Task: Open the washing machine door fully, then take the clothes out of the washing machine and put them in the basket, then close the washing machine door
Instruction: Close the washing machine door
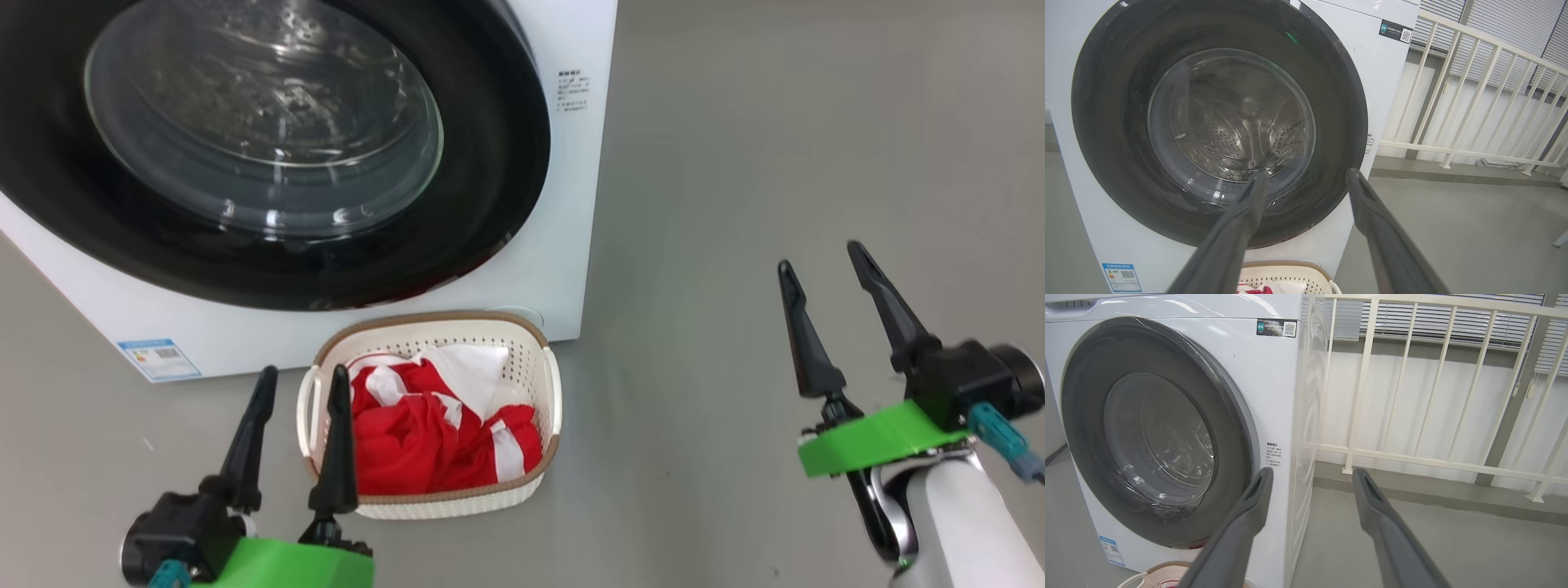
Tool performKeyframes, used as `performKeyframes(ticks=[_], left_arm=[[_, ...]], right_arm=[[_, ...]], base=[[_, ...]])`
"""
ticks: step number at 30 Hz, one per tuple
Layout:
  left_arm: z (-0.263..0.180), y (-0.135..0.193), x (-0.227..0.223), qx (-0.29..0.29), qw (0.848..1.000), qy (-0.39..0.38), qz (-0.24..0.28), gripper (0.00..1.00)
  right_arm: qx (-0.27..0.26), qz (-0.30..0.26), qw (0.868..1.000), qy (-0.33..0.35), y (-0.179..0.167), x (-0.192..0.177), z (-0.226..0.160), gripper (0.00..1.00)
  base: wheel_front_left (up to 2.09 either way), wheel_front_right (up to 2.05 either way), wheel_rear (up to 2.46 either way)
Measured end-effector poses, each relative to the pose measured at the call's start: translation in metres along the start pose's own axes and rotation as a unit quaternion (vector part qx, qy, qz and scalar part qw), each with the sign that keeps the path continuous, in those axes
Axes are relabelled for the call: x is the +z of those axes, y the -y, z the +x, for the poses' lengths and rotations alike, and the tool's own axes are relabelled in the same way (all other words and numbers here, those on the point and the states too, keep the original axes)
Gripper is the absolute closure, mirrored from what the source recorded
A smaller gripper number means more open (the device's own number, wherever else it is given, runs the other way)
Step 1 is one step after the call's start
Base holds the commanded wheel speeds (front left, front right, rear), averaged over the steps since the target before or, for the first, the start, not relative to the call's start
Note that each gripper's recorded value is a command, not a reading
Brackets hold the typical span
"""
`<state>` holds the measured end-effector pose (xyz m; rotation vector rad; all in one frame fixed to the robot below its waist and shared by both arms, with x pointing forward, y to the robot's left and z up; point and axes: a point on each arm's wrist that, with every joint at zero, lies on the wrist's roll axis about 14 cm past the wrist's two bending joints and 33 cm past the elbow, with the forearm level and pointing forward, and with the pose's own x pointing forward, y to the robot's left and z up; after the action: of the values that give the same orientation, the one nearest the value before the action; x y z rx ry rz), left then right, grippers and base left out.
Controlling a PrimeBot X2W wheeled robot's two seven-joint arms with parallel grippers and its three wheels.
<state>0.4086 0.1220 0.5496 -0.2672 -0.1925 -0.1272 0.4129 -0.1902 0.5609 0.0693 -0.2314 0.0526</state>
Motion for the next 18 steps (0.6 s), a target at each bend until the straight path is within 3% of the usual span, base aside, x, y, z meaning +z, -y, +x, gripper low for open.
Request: performKeyframes(ticks=[18], left_arm=[[-0.038, -0.020, 0.019, 0.028, 0.999, 0.015, 0.030, 0.00]], right_arm=[[-0.006, 0.018, 1.000, -0.015, -0.006, -0.005, -0.052, 0.00]], base=[[0.00, 0.00, 0.00]])
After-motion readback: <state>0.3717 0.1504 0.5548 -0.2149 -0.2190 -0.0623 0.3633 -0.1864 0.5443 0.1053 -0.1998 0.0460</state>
